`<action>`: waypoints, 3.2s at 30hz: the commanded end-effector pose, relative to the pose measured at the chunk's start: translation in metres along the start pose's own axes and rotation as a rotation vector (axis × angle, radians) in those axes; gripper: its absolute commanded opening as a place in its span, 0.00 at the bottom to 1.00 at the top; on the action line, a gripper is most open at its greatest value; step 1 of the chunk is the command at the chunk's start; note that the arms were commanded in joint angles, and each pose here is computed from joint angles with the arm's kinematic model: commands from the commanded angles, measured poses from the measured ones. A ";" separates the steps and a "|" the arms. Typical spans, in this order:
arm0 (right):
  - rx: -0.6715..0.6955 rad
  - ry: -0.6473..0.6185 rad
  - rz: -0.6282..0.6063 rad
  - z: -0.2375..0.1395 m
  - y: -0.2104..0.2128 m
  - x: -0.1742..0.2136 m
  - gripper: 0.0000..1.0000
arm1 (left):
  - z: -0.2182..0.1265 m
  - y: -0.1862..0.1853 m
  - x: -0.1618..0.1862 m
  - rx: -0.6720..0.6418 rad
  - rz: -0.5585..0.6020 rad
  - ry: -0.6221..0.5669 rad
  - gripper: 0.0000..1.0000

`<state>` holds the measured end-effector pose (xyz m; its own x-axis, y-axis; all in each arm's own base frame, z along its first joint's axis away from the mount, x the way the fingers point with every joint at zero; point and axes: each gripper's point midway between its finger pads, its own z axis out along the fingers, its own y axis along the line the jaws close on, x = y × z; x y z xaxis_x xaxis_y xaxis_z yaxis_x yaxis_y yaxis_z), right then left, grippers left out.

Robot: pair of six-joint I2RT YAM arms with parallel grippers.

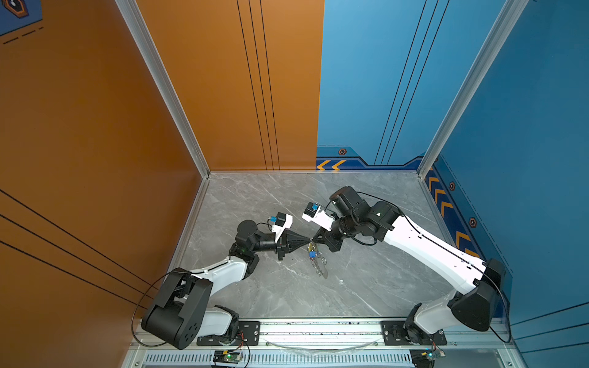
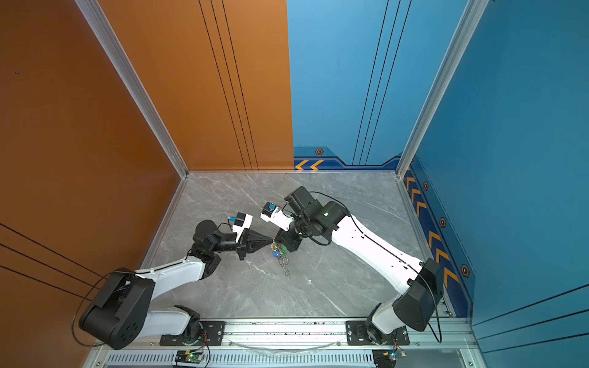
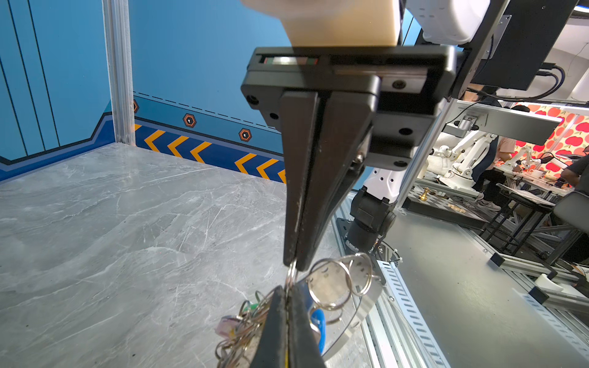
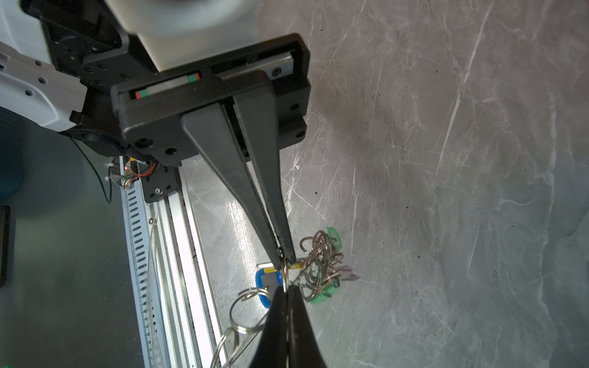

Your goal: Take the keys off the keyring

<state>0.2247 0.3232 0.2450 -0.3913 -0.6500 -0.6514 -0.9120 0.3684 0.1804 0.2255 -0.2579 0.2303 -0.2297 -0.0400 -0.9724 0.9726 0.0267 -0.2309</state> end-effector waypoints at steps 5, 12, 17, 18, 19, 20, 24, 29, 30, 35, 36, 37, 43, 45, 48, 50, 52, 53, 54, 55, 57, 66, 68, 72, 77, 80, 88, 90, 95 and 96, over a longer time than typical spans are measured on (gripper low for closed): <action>0.058 -0.213 0.079 -0.016 -0.013 -0.035 0.00 | 0.000 -0.002 -0.009 0.011 0.023 -0.011 0.00; 0.061 -0.361 0.127 -0.020 -0.018 -0.055 0.00 | -0.001 0.000 -0.009 0.000 0.009 -0.013 0.06; 0.049 -0.430 0.152 -0.023 -0.019 -0.064 0.00 | -0.002 0.001 -0.009 -0.009 0.006 -0.016 0.12; 0.047 -0.447 0.157 -0.024 -0.019 -0.066 0.00 | -0.002 0.002 -0.009 -0.009 0.004 -0.016 0.13; 0.044 -0.461 0.159 -0.024 -0.019 -0.068 0.00 | -0.002 0.002 -0.009 -0.010 0.004 -0.016 0.13; 0.042 -0.476 0.165 -0.025 -0.019 -0.070 0.00 | -0.002 0.002 -0.009 -0.010 0.003 -0.016 0.13; 0.031 -0.535 0.180 -0.029 -0.020 -0.076 0.00 | -0.003 0.003 -0.009 -0.015 -0.005 -0.016 0.15; -0.019 -0.622 0.216 -0.038 -0.021 -0.085 0.00 | -0.005 0.004 -0.010 -0.021 -0.006 -0.020 0.16; -0.028 -0.637 0.222 -0.039 -0.021 -0.086 0.00 | -0.005 0.004 -0.010 -0.023 -0.005 -0.021 0.16; -0.048 -0.664 0.238 -0.041 -0.023 -0.090 0.00 | -0.007 0.005 -0.008 -0.032 -0.011 -0.021 0.15; -0.050 -0.667 0.240 -0.042 -0.023 -0.090 0.00 | -0.007 0.005 -0.009 -0.033 -0.012 -0.022 0.15; -0.050 -0.676 0.244 -0.044 -0.024 -0.090 0.00 | -0.008 0.006 -0.009 -0.037 -0.012 -0.023 0.15; -0.044 -0.743 0.294 -0.061 -0.041 -0.087 0.00 | -0.009 0.007 -0.007 -0.044 -0.019 -0.023 0.08; -0.038 -0.743 0.297 -0.064 -0.043 -0.086 0.00 | -0.009 0.008 -0.007 -0.050 -0.020 -0.024 0.08; -0.026 -0.743 0.303 -0.066 -0.047 -0.082 0.00 | -0.010 0.009 -0.007 -0.054 -0.022 -0.025 0.08; -0.007 -0.742 0.308 -0.069 -0.050 -0.079 0.00 | -0.012 0.010 -0.008 -0.068 -0.021 -0.030 0.09; 0.013 -0.742 0.314 -0.073 -0.055 -0.075 0.00 | -0.016 0.014 -0.007 -0.092 -0.027 -0.036 0.10; 0.028 -0.740 0.320 -0.075 -0.058 -0.072 0.00 | -0.018 0.016 -0.008 -0.108 -0.030 -0.041 0.13; 0.041 -0.740 0.325 -0.077 -0.061 -0.070 0.00 | -0.020 0.018 -0.008 -0.124 -0.033 -0.046 0.17; 0.058 -0.735 0.333 -0.078 -0.064 -0.066 0.00 | -0.022 0.023 -0.007 -0.148 -0.044 -0.052 0.18; 0.108 -0.714 0.344 -0.080 -0.072 -0.056 0.00 | -0.028 0.030 -0.006 -0.191 -0.060 -0.063 0.20; 0.520 -0.599 0.521 -0.110 -0.135 0.022 0.00 | -0.060 0.065 0.012 -0.411 -0.160 -0.093 0.28; 0.653 -0.562 0.572 -0.121 -0.149 0.045 0.00 | -0.069 0.076 0.021 -0.484 -0.203 -0.090 0.29; 0.798 -0.477 0.632 -0.128 -0.165 0.079 0.00 | -0.083 0.088 0.029 -0.578 -0.259 -0.083 0.34; 0.833 -0.337 0.687 -0.104 -0.185 0.102 0.00 | -0.094 0.089 0.034 -0.651 -0.274 -0.062 0.35; 0.840 -0.248 0.704 -0.080 -0.202 0.112 0.00 | -0.102 0.089 0.037 -0.702 -0.275 -0.047 0.36; 0.778 -0.167 0.705 -0.006 -0.257 0.101 0.00 | -0.121 0.078 0.039 -0.809 -0.257 -0.010 0.40; 0.744 -0.164 0.708 0.013 -0.270 0.092 0.00 | -0.126 0.074 0.038 -0.836 -0.248 -0.007 0.42; 0.700 -0.150 0.708 0.052 -0.300 0.076 0.00 | -0.135 0.065 0.039 -0.885 -0.239 0.012 0.48; 0.695 -0.146 0.709 0.058 -0.305 0.075 0.00 | -0.138 0.064 0.040 -0.899 -0.239 0.018 0.49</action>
<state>0.4574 0.1875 0.0848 -0.7936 -0.0663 -0.6048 -0.1494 0.9848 0.0882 0.2777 -0.1314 0.1961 -0.3710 -0.1608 -0.9146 0.5725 0.7359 -0.3616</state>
